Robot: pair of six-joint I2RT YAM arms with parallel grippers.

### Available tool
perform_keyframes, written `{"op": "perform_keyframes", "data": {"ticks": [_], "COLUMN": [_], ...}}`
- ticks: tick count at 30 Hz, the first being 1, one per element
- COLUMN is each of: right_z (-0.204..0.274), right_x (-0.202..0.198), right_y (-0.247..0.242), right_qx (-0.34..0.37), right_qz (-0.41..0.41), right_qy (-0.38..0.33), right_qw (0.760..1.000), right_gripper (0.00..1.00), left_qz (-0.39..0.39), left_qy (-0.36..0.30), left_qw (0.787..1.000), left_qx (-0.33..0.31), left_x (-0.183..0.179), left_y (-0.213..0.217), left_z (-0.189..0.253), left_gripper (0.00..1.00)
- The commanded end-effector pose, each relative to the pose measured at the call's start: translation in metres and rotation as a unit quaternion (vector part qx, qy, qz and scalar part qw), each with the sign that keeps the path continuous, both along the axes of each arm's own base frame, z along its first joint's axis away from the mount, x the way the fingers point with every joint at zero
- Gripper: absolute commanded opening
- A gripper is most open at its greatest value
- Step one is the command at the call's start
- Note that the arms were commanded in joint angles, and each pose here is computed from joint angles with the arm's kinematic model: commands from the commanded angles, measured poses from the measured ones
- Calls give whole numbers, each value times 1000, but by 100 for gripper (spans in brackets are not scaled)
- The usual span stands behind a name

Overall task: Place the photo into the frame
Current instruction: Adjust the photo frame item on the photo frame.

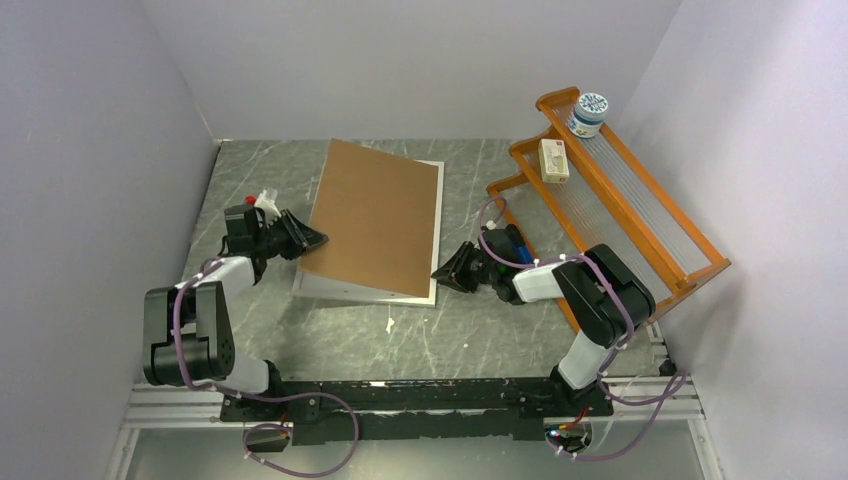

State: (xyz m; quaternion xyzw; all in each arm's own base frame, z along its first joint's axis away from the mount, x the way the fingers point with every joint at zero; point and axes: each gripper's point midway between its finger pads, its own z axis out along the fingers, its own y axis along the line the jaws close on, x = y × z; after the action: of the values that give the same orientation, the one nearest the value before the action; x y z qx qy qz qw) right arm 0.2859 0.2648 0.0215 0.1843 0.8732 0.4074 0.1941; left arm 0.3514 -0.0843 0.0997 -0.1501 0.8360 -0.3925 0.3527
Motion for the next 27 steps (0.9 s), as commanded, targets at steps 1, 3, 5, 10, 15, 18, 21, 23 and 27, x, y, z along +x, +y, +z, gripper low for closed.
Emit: {"op": "perform_keyframes", "data": {"ticks": [1, 3, 5, 10, 15, 18, 21, 23, 27], "right_z": [-16, -15, -14, -17, -19, -17, -16, -16, -15], "right_x": [-8, -8, -8, -9, -11, -12, -12, -12, -13], "right_y": [-3, -3, -3, -3, -5, -6, -8, -9, -9], "right_qx": [-28, -29, -29, -30, -35, -40, -49, -54, -58], "right_qz": [8, 9, 9, 11, 14, 19, 21, 23, 29], "right_qy": [17, 17, 16, 18, 17, 12, 9, 7, 5], "right_qw": [999, 999, 999, 999, 999, 999, 999, 998, 998], "right_gripper": [31, 31, 31, 31, 32, 35, 38, 40, 44], "left_qz": [-14, -18, -18, -20, -14, -11, -16, -20, -24], "left_qy": [-12, -11, -9, -20, -24, -26, -14, -11, 3], "left_qw": [998, 997, 994, 985, 974, 972, 969, 966, 962], "left_qx": [57, 80, 110, 172, 223, 233, 245, 256, 272], "left_x": [3, 2, 0, -3, -1, 1, 2, 3, 1], "left_y": [-6, -9, -10, -13, -8, -8, -10, -13, -16], "left_z": [-17, -24, -31, -41, -52, -57, -59, -58, -63], "left_gripper": [28, 30, 31, 33, 33, 33, 34, 35, 37]}}
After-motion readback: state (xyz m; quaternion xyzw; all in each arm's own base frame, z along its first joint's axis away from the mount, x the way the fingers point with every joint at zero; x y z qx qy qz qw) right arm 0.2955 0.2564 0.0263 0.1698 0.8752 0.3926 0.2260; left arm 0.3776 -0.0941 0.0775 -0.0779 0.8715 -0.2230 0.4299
